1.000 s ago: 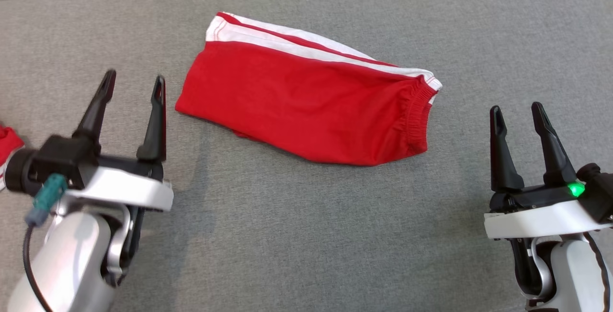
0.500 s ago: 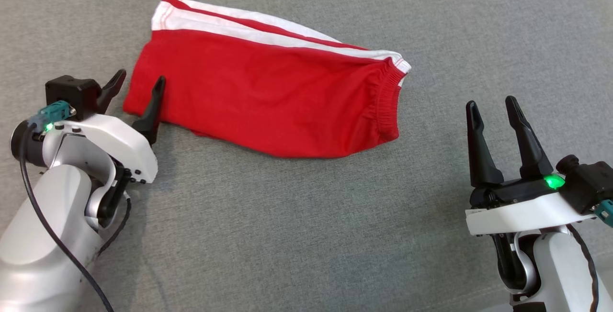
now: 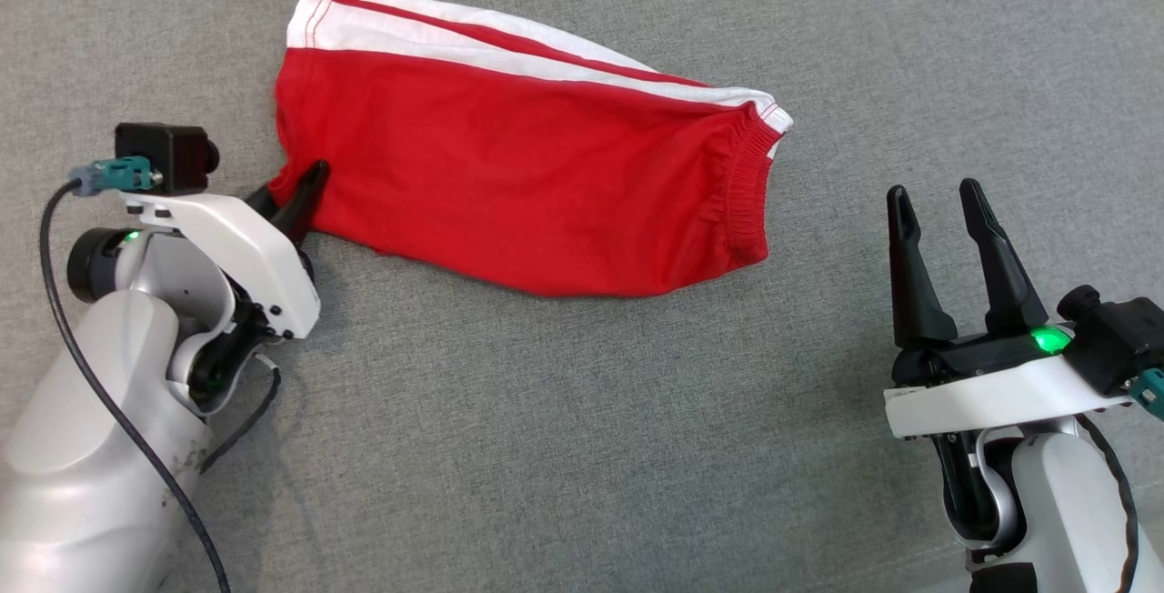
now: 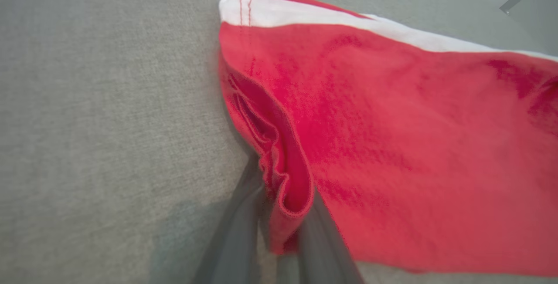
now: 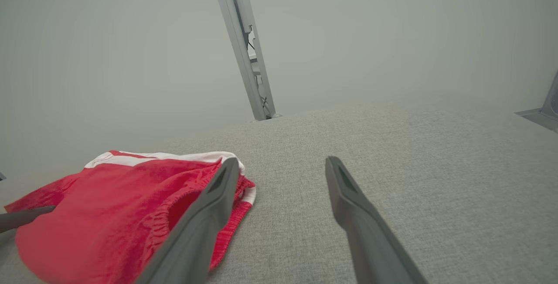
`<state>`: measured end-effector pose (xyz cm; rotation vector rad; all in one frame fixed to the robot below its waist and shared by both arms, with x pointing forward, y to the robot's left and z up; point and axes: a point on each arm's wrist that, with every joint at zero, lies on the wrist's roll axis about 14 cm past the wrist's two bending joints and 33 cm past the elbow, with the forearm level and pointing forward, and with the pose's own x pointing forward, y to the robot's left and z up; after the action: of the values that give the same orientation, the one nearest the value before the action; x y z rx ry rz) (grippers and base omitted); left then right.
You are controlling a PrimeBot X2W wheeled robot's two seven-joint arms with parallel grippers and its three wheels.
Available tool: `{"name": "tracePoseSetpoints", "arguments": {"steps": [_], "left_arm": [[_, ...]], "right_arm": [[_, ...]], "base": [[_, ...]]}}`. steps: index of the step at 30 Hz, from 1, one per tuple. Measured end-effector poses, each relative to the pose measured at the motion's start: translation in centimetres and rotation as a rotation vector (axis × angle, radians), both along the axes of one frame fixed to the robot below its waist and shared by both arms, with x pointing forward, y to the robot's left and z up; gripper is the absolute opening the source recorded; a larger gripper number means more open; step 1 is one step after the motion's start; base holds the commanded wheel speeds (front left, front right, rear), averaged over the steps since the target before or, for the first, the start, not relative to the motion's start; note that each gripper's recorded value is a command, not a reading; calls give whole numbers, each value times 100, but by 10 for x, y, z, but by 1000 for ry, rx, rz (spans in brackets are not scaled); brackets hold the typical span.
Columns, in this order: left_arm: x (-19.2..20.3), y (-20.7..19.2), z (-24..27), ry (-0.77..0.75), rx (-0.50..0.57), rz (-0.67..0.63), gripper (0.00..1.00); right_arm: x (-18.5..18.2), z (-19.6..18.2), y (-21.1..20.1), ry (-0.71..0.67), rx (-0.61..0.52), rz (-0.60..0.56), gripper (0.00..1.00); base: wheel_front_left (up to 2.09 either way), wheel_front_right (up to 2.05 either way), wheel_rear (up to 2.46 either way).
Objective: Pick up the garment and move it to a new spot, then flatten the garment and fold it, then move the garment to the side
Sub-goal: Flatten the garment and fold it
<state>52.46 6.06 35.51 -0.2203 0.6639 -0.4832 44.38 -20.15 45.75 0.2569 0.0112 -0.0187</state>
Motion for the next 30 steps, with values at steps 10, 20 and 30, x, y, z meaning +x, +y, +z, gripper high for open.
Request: {"name": "tracePoseSetpoints", "arguments": {"steps": [10, 20, 30], "left_arm": [[-10, 10, 11, -91, -95, 126, 0], [-53, 29, 33, -182, -156, 303, 0], [-89, 31, 43, -174, -161, 370, 100]], "right_arm": [[1, 0, 1, -1, 3, 3, 100], [-2, 0, 12, 3, 3, 31, 100], [-3, 2, 25, 6, -7, 67, 100]], "base": [[0, 0, 0], [0, 0, 0], [0, 0, 0]]}}
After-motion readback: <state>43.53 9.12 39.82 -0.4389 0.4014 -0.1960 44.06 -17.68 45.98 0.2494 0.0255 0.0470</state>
